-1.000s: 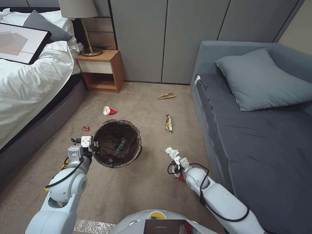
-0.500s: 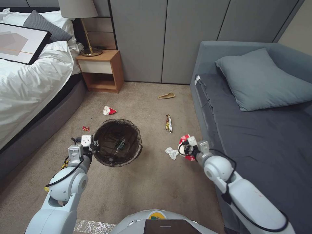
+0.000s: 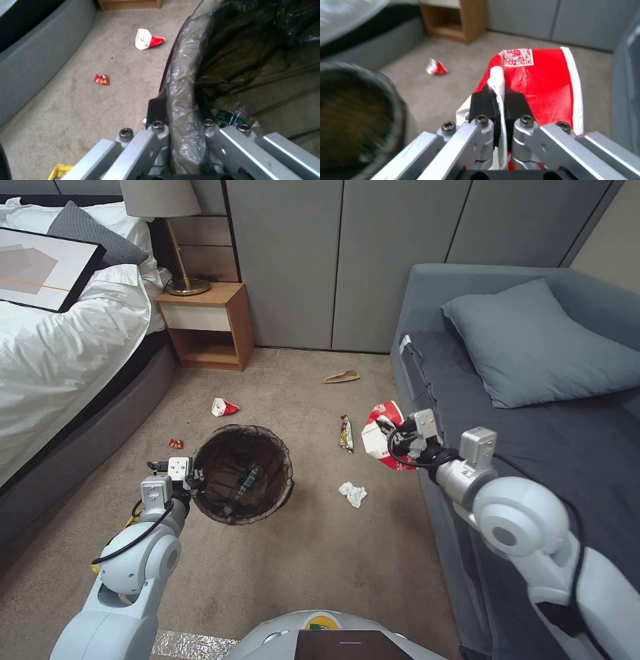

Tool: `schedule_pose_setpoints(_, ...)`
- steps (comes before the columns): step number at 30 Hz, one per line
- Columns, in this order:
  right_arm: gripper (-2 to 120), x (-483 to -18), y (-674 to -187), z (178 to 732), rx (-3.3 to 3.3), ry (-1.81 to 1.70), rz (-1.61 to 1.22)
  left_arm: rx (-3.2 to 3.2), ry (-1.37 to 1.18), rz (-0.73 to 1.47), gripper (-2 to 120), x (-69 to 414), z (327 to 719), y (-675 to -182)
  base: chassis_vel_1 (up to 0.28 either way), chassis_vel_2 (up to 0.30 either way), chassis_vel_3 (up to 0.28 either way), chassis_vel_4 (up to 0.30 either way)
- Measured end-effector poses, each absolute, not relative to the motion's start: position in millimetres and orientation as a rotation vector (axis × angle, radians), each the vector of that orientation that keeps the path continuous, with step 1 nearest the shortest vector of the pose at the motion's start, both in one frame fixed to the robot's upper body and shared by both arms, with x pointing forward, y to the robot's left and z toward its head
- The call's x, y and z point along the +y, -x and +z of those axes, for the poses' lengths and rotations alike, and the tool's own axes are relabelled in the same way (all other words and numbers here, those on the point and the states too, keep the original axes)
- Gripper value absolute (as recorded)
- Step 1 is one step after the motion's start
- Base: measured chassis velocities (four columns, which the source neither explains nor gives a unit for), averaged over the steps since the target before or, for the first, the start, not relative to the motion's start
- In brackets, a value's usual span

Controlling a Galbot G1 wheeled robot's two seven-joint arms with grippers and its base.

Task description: Pick up the trash bin, then pick up the garbage from the floor and place it into the trash bin.

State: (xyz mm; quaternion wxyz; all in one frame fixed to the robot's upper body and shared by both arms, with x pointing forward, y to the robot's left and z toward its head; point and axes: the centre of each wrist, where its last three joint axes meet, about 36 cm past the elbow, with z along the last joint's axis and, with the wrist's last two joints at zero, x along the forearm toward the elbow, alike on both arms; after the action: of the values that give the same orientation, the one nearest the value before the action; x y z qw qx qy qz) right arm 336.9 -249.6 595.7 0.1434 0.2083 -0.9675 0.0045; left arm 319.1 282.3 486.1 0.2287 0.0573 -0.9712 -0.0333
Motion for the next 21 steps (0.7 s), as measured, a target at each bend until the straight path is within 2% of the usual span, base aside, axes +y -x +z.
schedule_pose_setpoints(2,0,-242.7,-319.9,627.1,-2.806,-0.708,-0.026,-2.667,-0.163,-0.084,3,281.4,488.2,-317.6,0.0,0.0,0.0,0.0)
schedule_pose_setpoints(21,0,-232.0,-326.7,714.3,-2.756,-1.08,-0.15,-2.676,-0.175,-0.091,3,278.6,492.3,-315.3,0.0,0.0,0.0,0.0)
